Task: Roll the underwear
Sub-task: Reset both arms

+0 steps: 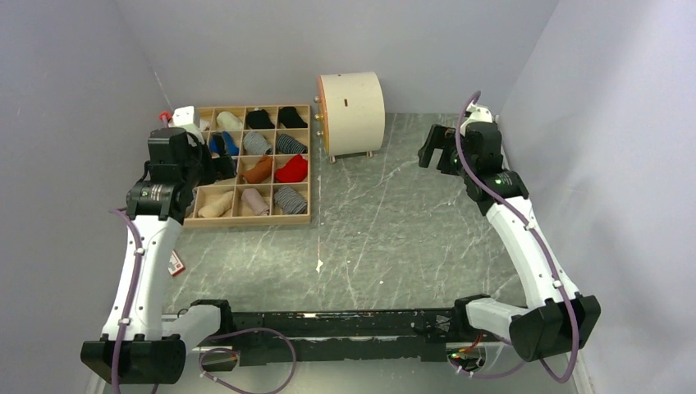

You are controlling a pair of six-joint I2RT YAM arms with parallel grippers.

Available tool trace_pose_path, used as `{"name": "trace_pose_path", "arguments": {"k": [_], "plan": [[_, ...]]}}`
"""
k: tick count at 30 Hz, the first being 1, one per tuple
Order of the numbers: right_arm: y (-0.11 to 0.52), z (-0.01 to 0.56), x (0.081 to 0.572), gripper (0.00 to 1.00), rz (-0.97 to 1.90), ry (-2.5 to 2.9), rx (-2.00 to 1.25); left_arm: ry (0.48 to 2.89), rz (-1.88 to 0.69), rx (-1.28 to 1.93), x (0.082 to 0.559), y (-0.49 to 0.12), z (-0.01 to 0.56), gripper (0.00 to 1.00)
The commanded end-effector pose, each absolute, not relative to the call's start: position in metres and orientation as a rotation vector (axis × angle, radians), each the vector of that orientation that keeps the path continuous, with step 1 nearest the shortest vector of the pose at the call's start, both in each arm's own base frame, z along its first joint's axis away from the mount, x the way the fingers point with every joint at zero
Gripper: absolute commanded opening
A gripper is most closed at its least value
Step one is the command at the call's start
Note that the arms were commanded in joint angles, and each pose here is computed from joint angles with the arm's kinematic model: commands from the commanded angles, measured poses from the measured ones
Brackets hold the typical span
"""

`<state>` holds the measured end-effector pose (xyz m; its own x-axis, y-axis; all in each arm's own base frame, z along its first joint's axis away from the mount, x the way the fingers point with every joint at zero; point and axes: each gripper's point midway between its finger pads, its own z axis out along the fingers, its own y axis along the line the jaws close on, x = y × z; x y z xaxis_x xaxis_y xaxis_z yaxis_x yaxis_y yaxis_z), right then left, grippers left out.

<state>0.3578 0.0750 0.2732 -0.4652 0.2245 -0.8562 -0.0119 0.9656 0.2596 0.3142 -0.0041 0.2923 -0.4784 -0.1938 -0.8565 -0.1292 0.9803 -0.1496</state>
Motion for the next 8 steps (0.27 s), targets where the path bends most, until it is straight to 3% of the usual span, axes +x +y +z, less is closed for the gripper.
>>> {"name": "trace_pose_path", "arguments": {"k": [1,8], "plan": [[0.0711,0.2968,0.3489,1.0,0.264,1.991,0.127,2.038,-0.154,-0.208,0.3131,-0.0143,0.3067,0.97],[0.0696,0.3026,0.3444,1.0,0.252,1.97,0.093,2.033,-0.186,-0.217,0.3125,-0.0184,0.3066,0.97]]}}
